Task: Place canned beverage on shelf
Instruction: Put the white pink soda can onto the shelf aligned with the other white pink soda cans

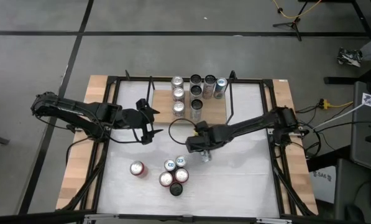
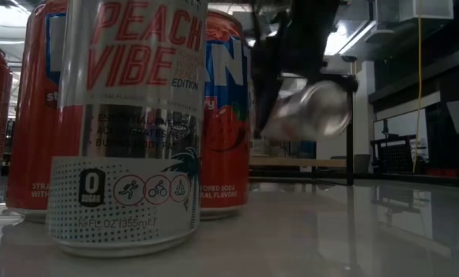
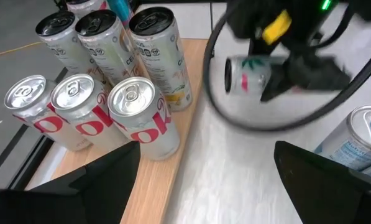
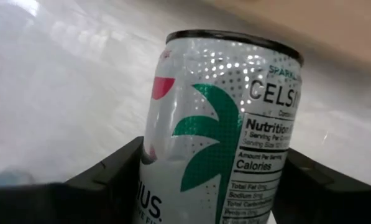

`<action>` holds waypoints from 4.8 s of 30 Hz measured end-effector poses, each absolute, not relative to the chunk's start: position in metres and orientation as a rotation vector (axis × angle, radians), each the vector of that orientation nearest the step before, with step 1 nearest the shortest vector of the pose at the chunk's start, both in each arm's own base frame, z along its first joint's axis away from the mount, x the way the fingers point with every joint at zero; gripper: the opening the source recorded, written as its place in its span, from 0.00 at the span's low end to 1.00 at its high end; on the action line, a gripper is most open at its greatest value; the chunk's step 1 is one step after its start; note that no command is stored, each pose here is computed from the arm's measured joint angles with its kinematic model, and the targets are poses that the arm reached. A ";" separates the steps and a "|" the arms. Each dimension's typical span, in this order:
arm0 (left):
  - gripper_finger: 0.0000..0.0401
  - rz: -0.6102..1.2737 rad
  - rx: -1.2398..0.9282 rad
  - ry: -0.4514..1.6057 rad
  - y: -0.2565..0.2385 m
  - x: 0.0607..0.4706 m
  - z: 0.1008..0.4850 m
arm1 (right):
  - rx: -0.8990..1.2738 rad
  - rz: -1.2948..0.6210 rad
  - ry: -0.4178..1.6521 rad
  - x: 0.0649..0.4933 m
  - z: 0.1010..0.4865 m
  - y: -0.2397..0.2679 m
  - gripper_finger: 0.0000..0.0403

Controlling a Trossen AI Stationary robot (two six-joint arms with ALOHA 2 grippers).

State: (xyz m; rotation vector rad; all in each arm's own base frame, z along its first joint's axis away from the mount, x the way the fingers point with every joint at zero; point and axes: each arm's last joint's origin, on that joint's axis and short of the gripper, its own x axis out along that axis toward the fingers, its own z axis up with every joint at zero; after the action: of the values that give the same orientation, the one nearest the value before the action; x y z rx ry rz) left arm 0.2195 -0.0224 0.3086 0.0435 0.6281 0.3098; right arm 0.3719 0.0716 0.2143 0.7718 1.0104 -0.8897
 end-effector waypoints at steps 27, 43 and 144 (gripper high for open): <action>0.90 0.291 -0.050 0.320 -0.025 0.234 0.335 | 0.083 -0.459 0.520 0.387 0.300 0.086 0.65; 0.90 0.235 -0.082 0.421 -0.027 0.224 0.329 | 0.008 -0.447 0.608 0.355 0.321 0.086 0.64; 0.90 0.407 -0.214 0.335 -0.029 0.268 0.308 | -0.110 -0.223 -0.042 0.295 0.113 0.066 0.67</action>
State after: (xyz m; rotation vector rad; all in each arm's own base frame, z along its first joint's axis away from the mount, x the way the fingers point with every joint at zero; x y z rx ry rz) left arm 0.2684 -0.0294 0.3077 -0.2144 0.3346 0.4069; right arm 0.2953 0.0665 0.1130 -0.1105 -0.0417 -0.2230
